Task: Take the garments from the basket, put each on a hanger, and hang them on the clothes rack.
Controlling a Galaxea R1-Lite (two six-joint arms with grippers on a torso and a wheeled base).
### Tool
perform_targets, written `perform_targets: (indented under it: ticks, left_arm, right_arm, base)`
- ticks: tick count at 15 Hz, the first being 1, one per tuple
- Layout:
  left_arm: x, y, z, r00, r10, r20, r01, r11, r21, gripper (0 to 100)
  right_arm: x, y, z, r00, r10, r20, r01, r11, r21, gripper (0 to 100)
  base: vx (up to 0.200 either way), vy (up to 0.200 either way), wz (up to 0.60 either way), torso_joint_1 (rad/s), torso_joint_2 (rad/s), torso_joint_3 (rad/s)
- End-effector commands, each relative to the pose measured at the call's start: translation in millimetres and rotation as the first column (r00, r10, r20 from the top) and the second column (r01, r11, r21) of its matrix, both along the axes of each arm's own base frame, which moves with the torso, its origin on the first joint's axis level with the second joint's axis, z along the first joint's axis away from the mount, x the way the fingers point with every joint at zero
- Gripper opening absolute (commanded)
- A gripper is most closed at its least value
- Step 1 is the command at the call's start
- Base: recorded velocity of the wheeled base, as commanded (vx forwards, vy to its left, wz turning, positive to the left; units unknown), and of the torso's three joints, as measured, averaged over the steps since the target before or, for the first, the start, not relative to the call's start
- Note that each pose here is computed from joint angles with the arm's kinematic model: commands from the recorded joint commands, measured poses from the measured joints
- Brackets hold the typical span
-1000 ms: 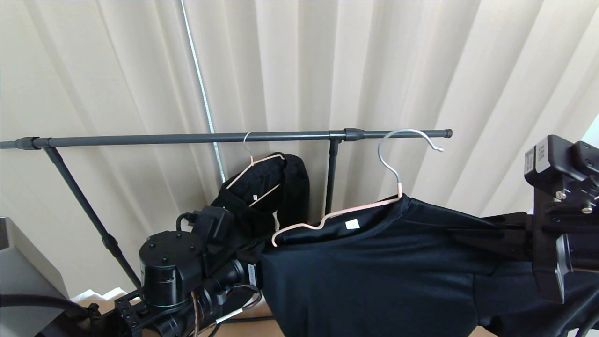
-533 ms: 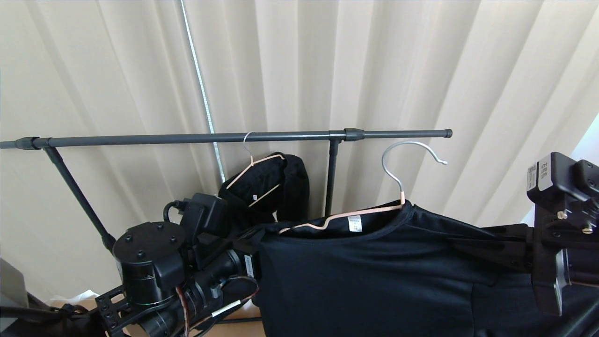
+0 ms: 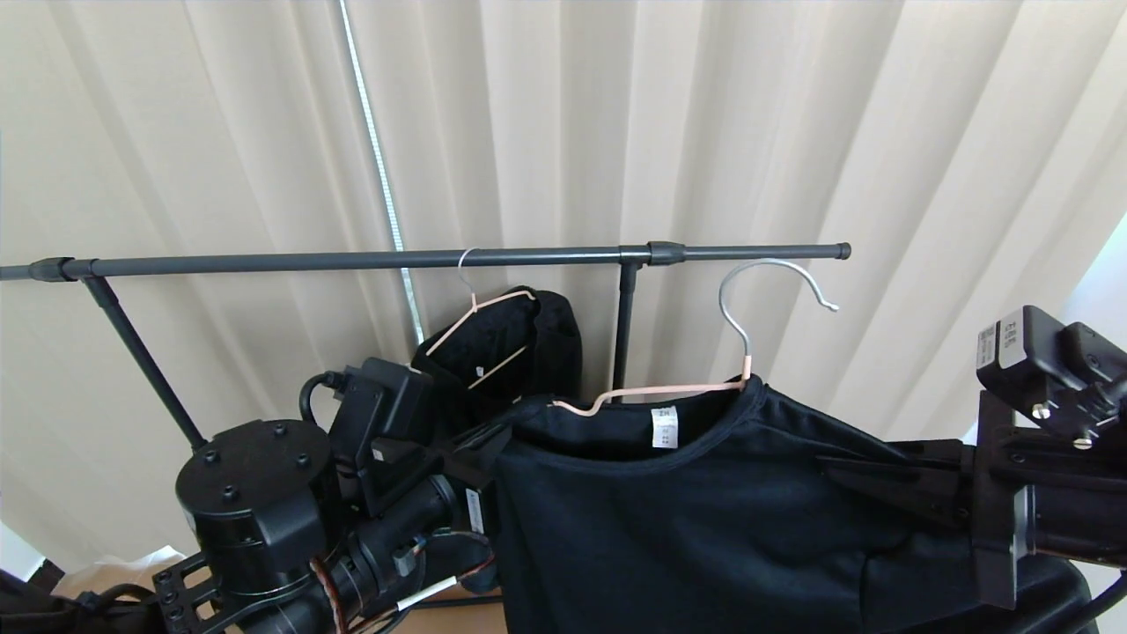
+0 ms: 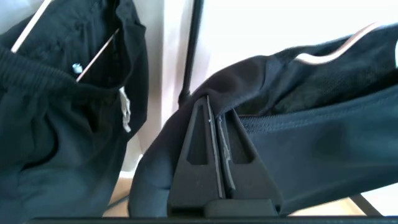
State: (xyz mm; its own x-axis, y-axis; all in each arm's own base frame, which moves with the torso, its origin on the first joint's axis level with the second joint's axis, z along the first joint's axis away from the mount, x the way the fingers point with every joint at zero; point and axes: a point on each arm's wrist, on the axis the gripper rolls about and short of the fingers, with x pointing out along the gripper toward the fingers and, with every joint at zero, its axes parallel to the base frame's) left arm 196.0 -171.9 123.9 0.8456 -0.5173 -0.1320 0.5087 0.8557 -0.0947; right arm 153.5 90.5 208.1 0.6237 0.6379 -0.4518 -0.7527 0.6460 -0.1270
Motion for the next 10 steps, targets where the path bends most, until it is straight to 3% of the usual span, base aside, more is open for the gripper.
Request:
perform_targets:
  ticks: [1, 6, 10]
  left_arm:
    - [-1, -5, 3, 1.0, -0.018, 0.016, 0.018, 1.0, -0.003, 0]
    - [6, -15, 13, 0.999, -0.032, 0.012, 0.032, 0.999, 0.015, 0]
    - [6, -22, 20, 0.997, -0.078, -0.001, 0.078, 0.997, 0.021, 0]
  right_arm:
    - [2, 4, -14, 0.999, 0.01, -0.035, -0.01, 1.0, 0.001, 0]
    - [2, 7, -28, 0.989, 0.127, -0.071, -0.122, 0.99, 0.072, 0]
    - [16, 15, -47, 0.986, 0.15, -0.07, -0.141, 0.982, 0.124, 0]
  base:
    - [0.0, 0.0, 0.0, 0.0, 0.0, 0.0]
    - [0.0, 0.0, 0.0, 0.0, 0.0, 0.0]
    - [0.0, 0.0, 0.0, 0.0, 0.0, 0.0]
